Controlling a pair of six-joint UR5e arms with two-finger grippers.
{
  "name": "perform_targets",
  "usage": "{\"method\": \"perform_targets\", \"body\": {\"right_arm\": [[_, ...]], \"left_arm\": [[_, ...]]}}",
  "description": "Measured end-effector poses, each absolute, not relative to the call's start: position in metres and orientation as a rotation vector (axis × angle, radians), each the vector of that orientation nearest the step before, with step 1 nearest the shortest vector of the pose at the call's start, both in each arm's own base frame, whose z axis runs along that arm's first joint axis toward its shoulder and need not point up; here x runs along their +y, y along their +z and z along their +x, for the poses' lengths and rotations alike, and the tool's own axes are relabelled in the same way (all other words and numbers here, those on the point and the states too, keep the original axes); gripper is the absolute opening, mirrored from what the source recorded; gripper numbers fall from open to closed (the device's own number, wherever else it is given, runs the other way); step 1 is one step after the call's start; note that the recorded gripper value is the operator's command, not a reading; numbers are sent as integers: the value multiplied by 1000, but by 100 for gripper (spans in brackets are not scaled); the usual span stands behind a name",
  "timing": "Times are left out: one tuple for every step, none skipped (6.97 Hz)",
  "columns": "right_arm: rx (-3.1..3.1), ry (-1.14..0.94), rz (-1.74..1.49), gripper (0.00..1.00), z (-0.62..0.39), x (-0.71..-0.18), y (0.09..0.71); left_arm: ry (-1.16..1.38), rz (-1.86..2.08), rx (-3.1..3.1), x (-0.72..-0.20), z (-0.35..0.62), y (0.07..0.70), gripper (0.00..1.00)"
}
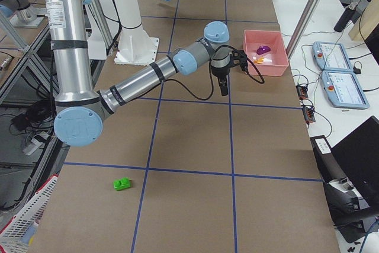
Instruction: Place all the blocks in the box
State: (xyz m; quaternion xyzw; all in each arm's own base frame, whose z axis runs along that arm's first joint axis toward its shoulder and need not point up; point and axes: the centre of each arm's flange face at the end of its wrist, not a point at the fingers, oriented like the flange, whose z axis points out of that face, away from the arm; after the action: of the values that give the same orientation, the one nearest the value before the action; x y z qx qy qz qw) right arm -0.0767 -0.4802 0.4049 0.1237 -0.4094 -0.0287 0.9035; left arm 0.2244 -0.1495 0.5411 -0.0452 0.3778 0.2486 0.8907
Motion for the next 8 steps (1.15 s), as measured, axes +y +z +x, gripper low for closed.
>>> {"method": "perform_targets", "body": {"right_arm": [[-821,-83,252,99,-57,-468,430],[-793,-118,241,99,-39,-454,460],[-770,-147,225,100,-26,-442,487],[-755,-157,198,100,-16,-431,512],[-741,-159,160,100,-10,-414,537],[-726,-156,116,100,-4,-395,561],[-705,-154,68,100,1,-373,587],[-684,-157,22,100,6,-352,611]], "left_arm": [[503,-99,827,-151,225,521,0],[486,-120,891,-157,226,501,0],[445,-119,971,-178,230,482,0],[403,-83,1047,-208,244,463,0],[369,-39,1094,-243,264,445,0],[333,-4,1113,-279,284,421,0],[292,22,1121,-316,297,387,0],[257,38,1131,-347,301,354,0]]}}
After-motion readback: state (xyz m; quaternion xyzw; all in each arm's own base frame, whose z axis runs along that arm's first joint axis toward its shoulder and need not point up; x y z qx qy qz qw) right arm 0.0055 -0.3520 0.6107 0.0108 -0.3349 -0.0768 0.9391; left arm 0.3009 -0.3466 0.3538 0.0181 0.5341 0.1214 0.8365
